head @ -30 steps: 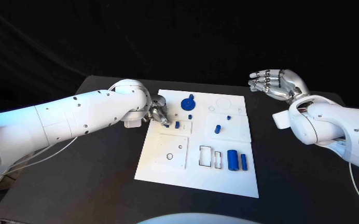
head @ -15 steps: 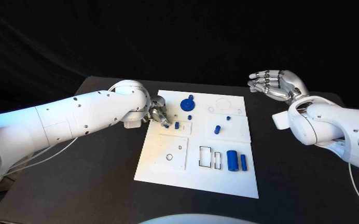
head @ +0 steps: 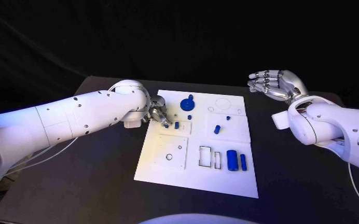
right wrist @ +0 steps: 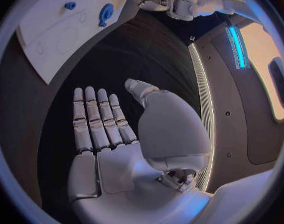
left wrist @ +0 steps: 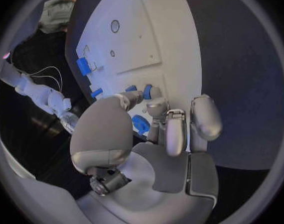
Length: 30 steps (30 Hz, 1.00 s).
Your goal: Assemble the parts on the task board
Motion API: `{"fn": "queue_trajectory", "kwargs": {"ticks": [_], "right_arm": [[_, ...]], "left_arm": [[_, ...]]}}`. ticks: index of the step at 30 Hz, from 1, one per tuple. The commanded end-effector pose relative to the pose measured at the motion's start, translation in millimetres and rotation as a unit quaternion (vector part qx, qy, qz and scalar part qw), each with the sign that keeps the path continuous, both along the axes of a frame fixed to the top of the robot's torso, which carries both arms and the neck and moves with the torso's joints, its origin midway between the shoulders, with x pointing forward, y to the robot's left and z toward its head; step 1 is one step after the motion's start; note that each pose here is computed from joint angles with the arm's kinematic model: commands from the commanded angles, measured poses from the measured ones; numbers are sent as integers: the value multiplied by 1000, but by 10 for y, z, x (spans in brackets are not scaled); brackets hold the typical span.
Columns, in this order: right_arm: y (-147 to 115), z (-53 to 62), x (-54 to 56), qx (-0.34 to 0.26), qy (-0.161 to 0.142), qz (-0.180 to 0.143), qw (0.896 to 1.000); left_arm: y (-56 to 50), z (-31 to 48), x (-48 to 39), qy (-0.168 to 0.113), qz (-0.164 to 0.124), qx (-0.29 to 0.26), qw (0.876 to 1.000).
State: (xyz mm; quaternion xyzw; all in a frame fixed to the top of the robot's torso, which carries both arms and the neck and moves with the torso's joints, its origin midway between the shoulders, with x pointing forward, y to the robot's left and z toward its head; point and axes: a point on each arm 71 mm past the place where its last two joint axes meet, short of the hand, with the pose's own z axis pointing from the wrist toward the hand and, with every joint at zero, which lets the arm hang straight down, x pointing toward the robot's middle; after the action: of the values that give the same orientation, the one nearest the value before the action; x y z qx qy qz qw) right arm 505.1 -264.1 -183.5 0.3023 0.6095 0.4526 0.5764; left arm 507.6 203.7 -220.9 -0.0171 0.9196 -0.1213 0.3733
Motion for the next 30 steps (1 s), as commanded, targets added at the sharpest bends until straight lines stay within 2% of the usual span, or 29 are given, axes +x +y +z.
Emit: {"fn": "queue_trajectory", "kwargs": {"ticks": [1, 21, 30], "right_arm": [[17, -2, -4, 1, 0, 10, 1000], [13, -5, -3, 1, 1, 11, 1000], [14, -6, -2, 1, 1, 11, 1000]], "left_arm": [[-18, -5, -4, 5, -2, -1, 1000], [0, -17, 10, 8, -1, 5, 1000], [-4, -11, 14, 2, 3, 0, 1000]]}}
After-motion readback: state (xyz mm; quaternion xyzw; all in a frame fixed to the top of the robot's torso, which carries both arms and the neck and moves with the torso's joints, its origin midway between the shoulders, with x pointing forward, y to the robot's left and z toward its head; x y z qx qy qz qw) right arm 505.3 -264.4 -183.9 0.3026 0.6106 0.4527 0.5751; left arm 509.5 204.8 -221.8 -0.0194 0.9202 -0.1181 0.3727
